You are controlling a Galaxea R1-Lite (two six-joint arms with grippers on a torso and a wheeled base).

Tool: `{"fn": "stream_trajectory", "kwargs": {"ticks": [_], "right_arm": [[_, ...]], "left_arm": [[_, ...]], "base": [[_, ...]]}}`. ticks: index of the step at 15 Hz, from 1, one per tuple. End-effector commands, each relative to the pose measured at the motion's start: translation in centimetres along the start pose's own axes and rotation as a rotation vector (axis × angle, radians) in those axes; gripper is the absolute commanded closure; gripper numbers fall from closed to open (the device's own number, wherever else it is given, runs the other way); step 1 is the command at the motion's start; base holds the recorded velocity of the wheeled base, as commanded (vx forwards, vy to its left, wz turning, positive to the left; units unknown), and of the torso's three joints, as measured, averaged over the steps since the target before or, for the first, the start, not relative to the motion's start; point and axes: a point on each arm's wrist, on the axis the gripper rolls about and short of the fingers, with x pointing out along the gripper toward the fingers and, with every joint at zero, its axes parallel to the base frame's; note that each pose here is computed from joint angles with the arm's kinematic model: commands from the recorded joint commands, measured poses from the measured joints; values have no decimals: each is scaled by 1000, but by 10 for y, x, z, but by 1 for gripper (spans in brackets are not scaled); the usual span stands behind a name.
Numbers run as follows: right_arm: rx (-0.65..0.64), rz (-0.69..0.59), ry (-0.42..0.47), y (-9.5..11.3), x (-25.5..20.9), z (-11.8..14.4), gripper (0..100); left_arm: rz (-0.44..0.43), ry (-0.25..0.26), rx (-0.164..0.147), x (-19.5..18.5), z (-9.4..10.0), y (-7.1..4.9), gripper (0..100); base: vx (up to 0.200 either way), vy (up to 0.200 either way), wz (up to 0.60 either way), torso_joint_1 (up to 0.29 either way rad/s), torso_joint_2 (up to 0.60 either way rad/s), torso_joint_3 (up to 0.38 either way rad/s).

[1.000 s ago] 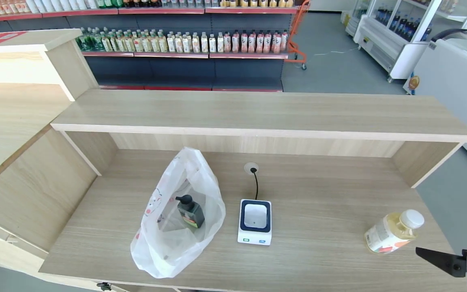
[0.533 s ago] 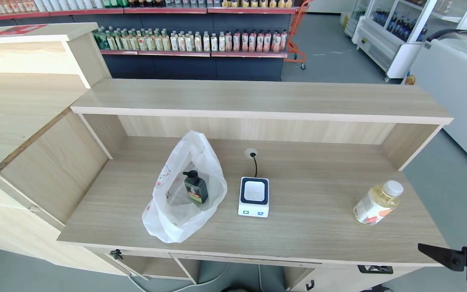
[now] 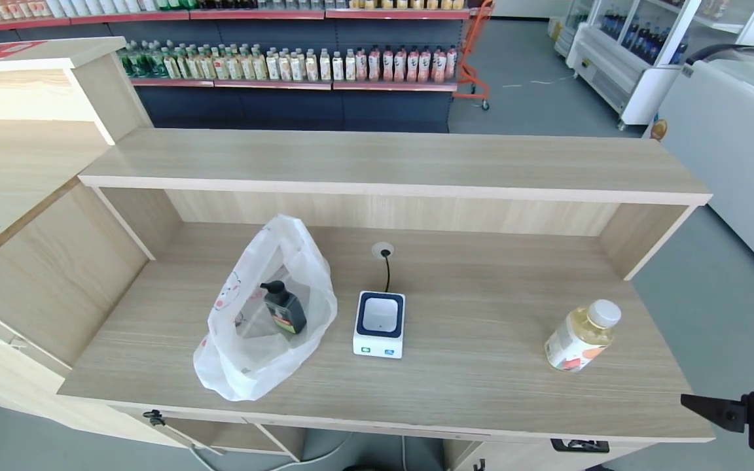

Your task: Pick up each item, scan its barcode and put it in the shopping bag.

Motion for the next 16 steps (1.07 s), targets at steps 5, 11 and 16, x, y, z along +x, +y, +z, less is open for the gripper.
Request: {"fn": "stream_trajectory", "kwargs": {"ticks": [5, 11, 16], "right_arm": [[-103, 73, 102, 2, 31, 5, 0], [-206, 262, 20, 11, 72, 1, 0], [-364, 307, 38, 10, 93, -19, 0]], "left_arm": [[0, -1, -4, 0, 0, 0, 0], [0, -1, -4, 0, 0, 0, 0], [0, -1, -4, 0, 0, 0, 0]], "base": [[0, 0, 0, 0, 0, 0], [0, 0, 0, 0, 0, 0], [0, 0, 0, 0, 0, 0]]}}
